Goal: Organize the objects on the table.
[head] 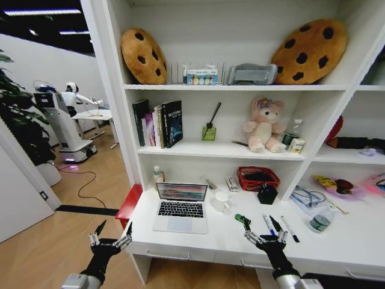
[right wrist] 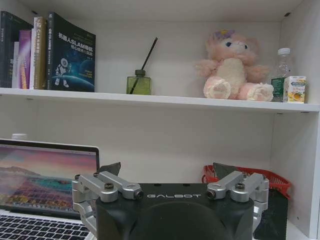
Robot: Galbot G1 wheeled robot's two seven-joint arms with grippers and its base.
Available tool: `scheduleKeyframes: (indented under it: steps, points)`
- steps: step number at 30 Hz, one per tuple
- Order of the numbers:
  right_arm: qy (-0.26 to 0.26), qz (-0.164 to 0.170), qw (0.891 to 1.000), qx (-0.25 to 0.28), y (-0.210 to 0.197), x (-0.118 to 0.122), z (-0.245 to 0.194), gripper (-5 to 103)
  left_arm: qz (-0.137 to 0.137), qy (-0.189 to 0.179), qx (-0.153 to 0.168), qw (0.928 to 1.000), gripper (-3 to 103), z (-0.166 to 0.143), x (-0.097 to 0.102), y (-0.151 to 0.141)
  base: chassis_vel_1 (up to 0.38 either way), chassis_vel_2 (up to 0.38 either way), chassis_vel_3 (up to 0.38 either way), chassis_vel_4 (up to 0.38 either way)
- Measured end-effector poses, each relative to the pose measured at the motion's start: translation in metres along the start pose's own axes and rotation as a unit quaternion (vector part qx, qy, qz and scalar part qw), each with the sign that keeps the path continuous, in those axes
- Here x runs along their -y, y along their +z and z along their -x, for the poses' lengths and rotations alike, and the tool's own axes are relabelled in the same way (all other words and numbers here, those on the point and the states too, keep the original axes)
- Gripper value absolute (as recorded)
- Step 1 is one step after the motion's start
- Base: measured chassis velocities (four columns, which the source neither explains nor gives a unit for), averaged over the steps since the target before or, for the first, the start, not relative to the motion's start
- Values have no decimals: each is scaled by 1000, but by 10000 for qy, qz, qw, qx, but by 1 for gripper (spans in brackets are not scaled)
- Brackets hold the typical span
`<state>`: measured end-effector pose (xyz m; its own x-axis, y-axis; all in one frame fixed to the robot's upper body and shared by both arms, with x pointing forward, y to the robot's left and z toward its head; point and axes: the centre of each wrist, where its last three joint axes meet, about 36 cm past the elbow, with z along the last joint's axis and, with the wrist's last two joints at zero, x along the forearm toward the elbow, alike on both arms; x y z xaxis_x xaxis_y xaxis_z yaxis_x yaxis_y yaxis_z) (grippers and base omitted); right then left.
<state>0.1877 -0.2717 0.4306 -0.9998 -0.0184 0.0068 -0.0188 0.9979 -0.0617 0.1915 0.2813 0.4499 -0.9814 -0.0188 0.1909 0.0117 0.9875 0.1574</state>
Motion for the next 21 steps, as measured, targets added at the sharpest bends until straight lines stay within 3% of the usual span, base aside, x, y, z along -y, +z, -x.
scheduleKeyframes:
  steps: [7, 10, 11, 13, 14, 17, 18, 19, 21]
  points:
    - [-18, 5, 10000, 2, 3, 1, 2, 100, 27, 135, 139, 9998, 74, 8, -15, -9, 30, -24, -27, 26]
    - [5, -12, 10000, -1, 6, 2, 3, 100, 117, 370, 205, 9990, 57, 18, -27, -20, 0, 0, 0, 0]
    - [5, -12, 10000, -1, 6, 2, 3, 100, 117, 370, 205, 9990, 57, 18, -27, -20, 0, 0, 0, 0]
    - [6, -39, 10000, -31, 11, 3, 3, 100, 293, 574, 244, 9976, 46, 35, -42, -23, 0, 0, 0, 0]
    - [6, -39, 10000, -31, 11, 3, 3, 100, 293, 574, 244, 9976, 46, 35, -42, -23, 0, 0, 0, 0]
    - [-38, -52, 10000, -42, 17, 5, 2, 100, 543, 630, 252, 9962, 36, 72, -73, -12, 0, 0, 0, 0]
    - [-38, -52, 10000, -42, 17, 5, 2, 100, 543, 630, 252, 9962, 36, 72, -73, -12, 0, 0, 0, 0]
    - [-50, -48, 10000, -52, 19, 5, 2, 100, 697, 617, 280, 9953, 25, 91, -90, -11, 0, 0, 0, 0]
    - [-44, -43, 10000, -67, 21, 6, 1, 100, 790, 654, 321, 9942, 19, 106, -100, -14, 0, 0, 0, 0]
